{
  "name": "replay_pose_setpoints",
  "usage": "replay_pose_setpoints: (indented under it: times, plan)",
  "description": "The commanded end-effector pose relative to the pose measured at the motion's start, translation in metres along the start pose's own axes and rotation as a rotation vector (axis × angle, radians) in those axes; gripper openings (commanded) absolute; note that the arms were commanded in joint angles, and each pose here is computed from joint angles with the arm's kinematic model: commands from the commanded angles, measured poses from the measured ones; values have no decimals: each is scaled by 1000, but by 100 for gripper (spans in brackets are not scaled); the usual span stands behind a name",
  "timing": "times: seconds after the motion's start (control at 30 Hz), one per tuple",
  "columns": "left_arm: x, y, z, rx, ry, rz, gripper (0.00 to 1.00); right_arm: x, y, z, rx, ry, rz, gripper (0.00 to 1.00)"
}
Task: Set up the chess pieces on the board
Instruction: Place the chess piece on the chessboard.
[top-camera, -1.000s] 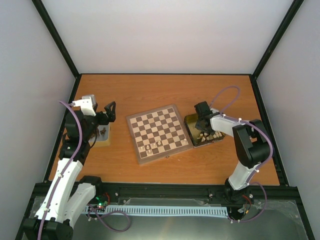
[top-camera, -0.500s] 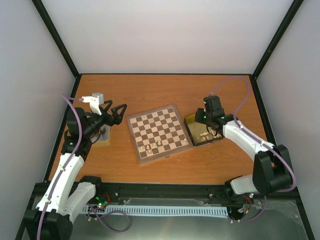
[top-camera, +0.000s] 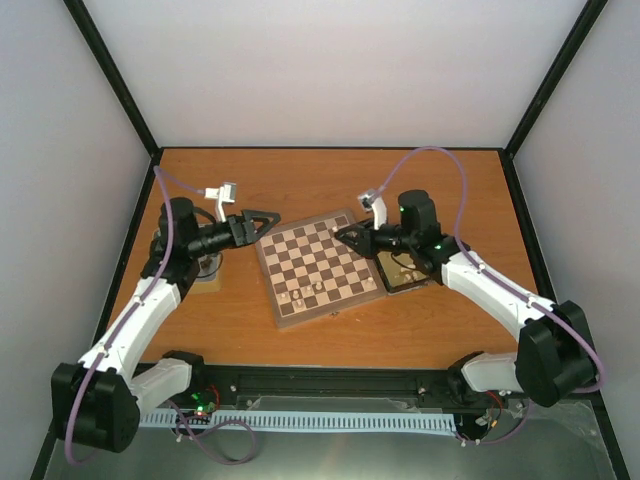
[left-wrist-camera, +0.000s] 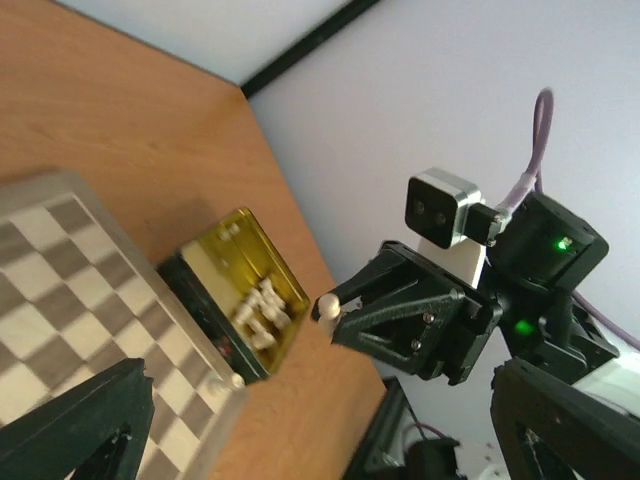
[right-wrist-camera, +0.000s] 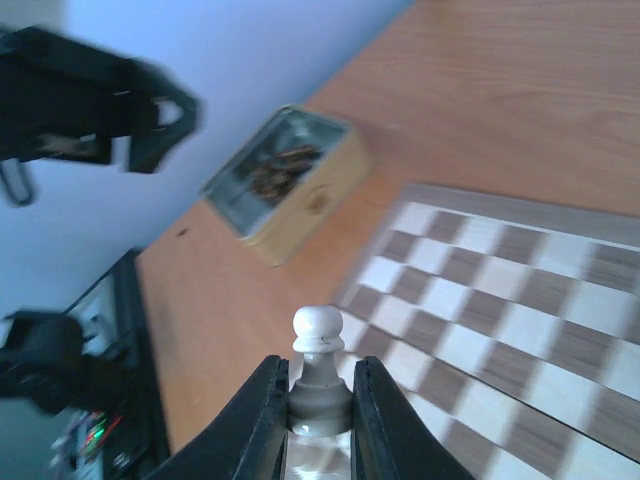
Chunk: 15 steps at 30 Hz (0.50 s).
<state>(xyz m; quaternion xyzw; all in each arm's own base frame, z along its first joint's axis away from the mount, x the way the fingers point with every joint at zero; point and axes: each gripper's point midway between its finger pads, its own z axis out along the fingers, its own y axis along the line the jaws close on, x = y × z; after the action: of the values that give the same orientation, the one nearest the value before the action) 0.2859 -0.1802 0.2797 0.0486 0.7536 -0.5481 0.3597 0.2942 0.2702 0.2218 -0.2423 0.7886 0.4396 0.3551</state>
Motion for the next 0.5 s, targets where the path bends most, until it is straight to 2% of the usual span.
replay_pose_setpoints:
  times: [0.0, 0.27, 0.4, 0.47]
  plan:
    - [10, -32, 18, 82, 113, -97, 92, 0, 60, 10, -263, 44, -173, 17]
    - [49, -38, 44, 84, 253, -215, 71, 14, 87, 16, -366, 101, -218, 17]
    - [62, -37, 48, 85, 285, -267, 56, 20, 92, 18, -388, 123, -223, 17]
    - [64, -36, 49, 82, 293, -284, 54, 22, 92, 19, -387, 127, -227, 17]
